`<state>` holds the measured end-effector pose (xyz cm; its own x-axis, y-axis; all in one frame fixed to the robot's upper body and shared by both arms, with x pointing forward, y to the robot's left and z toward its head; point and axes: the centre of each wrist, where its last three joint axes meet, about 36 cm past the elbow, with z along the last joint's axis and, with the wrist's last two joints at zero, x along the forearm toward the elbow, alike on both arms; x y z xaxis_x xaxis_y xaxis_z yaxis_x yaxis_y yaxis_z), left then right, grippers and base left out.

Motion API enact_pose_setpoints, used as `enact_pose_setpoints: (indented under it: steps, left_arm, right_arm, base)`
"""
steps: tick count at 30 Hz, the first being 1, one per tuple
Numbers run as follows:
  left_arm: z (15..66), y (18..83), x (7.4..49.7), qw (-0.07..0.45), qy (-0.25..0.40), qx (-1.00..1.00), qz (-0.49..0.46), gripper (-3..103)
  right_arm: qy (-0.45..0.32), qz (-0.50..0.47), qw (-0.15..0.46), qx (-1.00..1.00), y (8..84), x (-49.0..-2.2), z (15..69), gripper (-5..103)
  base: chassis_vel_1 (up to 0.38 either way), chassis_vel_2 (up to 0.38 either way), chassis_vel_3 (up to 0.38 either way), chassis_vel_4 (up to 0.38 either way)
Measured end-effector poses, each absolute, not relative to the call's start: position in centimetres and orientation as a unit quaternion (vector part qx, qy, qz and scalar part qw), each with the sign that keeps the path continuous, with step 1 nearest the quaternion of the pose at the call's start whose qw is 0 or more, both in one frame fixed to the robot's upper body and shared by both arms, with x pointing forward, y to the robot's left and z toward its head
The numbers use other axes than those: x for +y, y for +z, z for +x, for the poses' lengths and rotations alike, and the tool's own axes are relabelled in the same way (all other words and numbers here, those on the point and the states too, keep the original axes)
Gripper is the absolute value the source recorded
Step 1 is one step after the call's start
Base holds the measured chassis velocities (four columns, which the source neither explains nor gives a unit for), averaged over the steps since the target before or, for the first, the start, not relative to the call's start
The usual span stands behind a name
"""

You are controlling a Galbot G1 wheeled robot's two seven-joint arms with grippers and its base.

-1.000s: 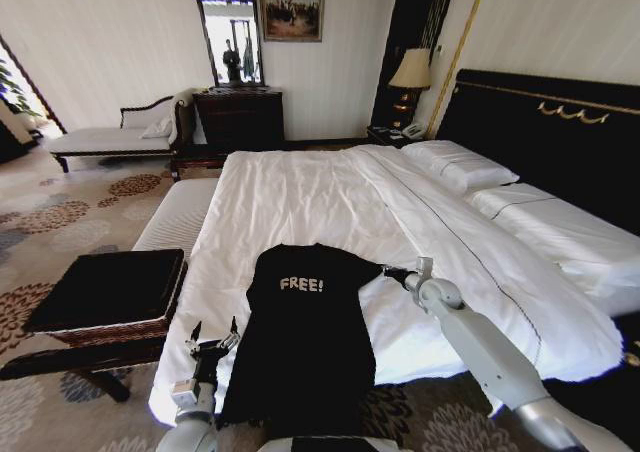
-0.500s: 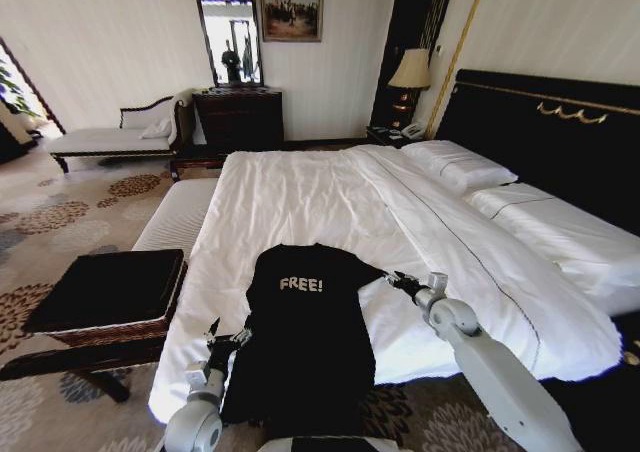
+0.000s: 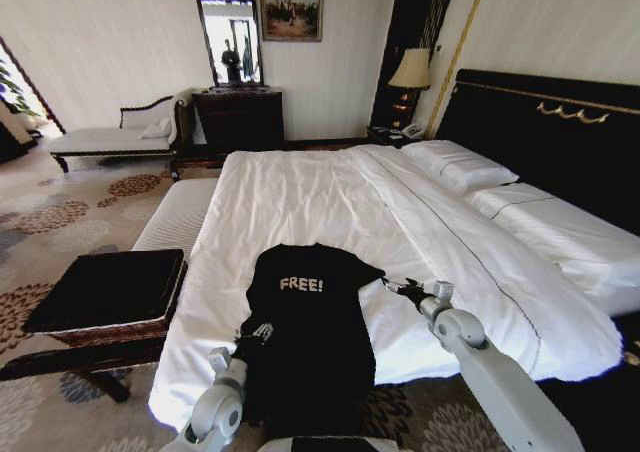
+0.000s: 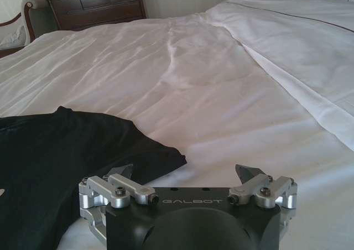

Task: Fold the clothes on the bed and place them into the basket.

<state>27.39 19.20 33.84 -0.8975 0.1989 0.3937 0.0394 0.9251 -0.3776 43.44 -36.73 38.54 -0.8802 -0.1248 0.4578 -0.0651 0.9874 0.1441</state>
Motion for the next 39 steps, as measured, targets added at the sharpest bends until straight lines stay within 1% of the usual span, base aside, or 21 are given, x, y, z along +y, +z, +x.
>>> enact_pose_setpoints:
  steps: [1, 3, 5, 8, 9, 10, 13, 14, 15, 16, 17, 19, 20, 21, 23, 24, 28, 32, 36, 37, 39]
  left_arm:
    - [27.3, 33.7, 19.0, 0.217, 0.177, -0.958, -0.065, 78]
    - [27.3, 33.0, 18.5, 0.201, 0.133, -0.968, -0.071, 78]
    - [27.3, 32.9, 18.4, 0.197, 0.125, -0.970, -0.072, 78]
    - [26.9, 33.0, 18.6, 0.161, 0.059, -0.981, -0.090, 78]
    - [26.9, 33.0, 18.6, 0.161, 0.059, -0.981, -0.090, 78]
    - [27.0, 33.0, 18.6, 0.152, 0.045, -0.983, -0.093, 78]
    - [28.1, 32.3, 18.5, 0.115, -0.025, -0.987, -0.107, 78]
    - [28.1, 32.3, 18.5, 0.115, -0.025, -0.987, -0.107, 78]
    - [28.4, 32.0, 18.5, 0.107, -0.044, -0.987, -0.114, 78]
    - [28.8, 31.6, 18.7, 0.099, -0.069, -0.985, -0.124, 78]
    - [28.9, 31.4, 18.8, 0.096, -0.077, -0.984, -0.128, 78]
    - [29.5, 30.8, 19.6, 0.081, -0.125, -0.978, -0.148, 78]
    - [29.5, 30.8, 19.6, 0.081, -0.125, -0.978, -0.148, 78]
    - [29.8, 30.6, 20.3, 0.075, -0.151, -0.973, -0.157, 78]
    - [30.1, 30.5, 21.2, 0.068, -0.178, -0.967, -0.170, 77]
    - [30.2, 30.5, 21.6, 0.067, -0.187, -0.964, -0.174, 75]
    - [30.7, 30.2, 22.4, 0.069, -0.206, -0.958, -0.184, 73]
    - [30.9, 29.8, 22.7, 0.081, -0.216, -0.954, -0.194, 72]
    - [31.6, 29.4, 22.7, 0.080, -0.228, -0.949, -0.204, 70]
    - [32.3, 29.2, 22.7, 0.078, -0.234, -0.947, -0.205, 67]
    - [33.1, 29.1, 22.7, 0.075, -0.239, -0.947, -0.204, 65]
  right_arm:
    - [-0.062, 0.048, 0.240, -0.967, 38.5, -36.8, 43.4, 100]
    - [-0.060, 0.045, 0.243, -0.967, 38.2, -36.9, 43.4, 100]
    - [-0.060, 0.045, 0.243, -0.967, 38.2, -36.9, 43.4, 100]
    - [-0.059, 0.043, 0.245, -0.967, 37.9, -36.8, 43.4, 100]
    - [-0.059, 0.043, 0.245, -0.967, 37.9, -36.8, 43.4, 100]
    - [-0.059, 0.043, 0.246, -0.967, 37.8, -36.8, 43.4, 100]
    - [-0.060, 0.043, 0.247, -0.966, 37.6, -36.7, 43.5, 100]
    - [-0.060, 0.043, 0.247, -0.966, 37.6, -36.7, 43.5, 100]
    - [-0.061, 0.044, 0.246, -0.966, 37.6, -36.6, 43.6, 100]
    - [-0.062, 0.043, 0.245, -0.967, 37.7, -36.5, 43.7, 100]
    - [-0.062, 0.043, 0.244, -0.967, 37.7, -36.4, 43.7, 100]
    - [-0.064, 0.043, 0.242, -0.967, 37.8, -36.4, 43.8, 100]
    - [-0.064, 0.043, 0.242, -0.967, 37.8, -36.4, 43.8, 100]
    - [-0.064, 0.041, 0.241, -0.967, 37.9, -36.4, 43.9, 100]
    - [-0.065, 0.040, 0.241, -0.968, 38.0, -36.6, 44.0, 100]
    - [-0.065, 0.038, 0.241, -0.968, 37.9, -36.6, 44.0, 100]
    - [-0.067, 0.037, 0.240, -0.968, 37.9, -36.7, 44.2, 100]
    - [-0.069, 0.037, 0.238, -0.968, 38.1, -36.6, 44.3, 100]
    - [-0.071, 0.037, 0.236, -0.969, 38.3, -36.6, 44.5, 100]
    - [-0.072, 0.037, 0.234, -0.969, 38.4, -36.6, 44.6, 100]
    - [-0.074, 0.036, 0.234, -0.969, 38.4, -36.7, 44.7, 100]
  base:
    - [0.000, 0.000, 0.000, 0.000]
    - [0.000, 0.000, 0.000, 0.000]
    - [0.000, 0.000, 0.000, 0.000]
    - [0.000, 0.000, 0.000, 0.000]
    - [0.000, 0.000, 0.000, 0.000]
    - [0.000, 0.000, 0.000, 0.000]
    - [0.000, 0.000, 0.000, 0.000]
    - [0.000, 0.000, 0.000, 0.000]
    - [0.000, 0.000, 0.000, 0.000]
    - [0.000, 0.000, 0.000, 0.000]
    - [0.000, 0.000, 0.000, 0.000]
    - [0.000, 0.000, 0.000, 0.000]
    - [0.000, 0.000, 0.000, 0.000]
    - [0.000, 0.000, 0.000, 0.000]
    - [0.000, 0.000, 0.000, 0.000]
    - [0.000, 0.000, 0.000, 0.000]
    - [0.000, 0.000, 0.000, 0.000]
    - [0.000, 0.000, 0.000, 0.000]
    - [0.000, 0.000, 0.000, 0.000]
    - [0.000, 0.000, 0.000, 0.000]
    - [0.000, 0.000, 0.000, 0.000]
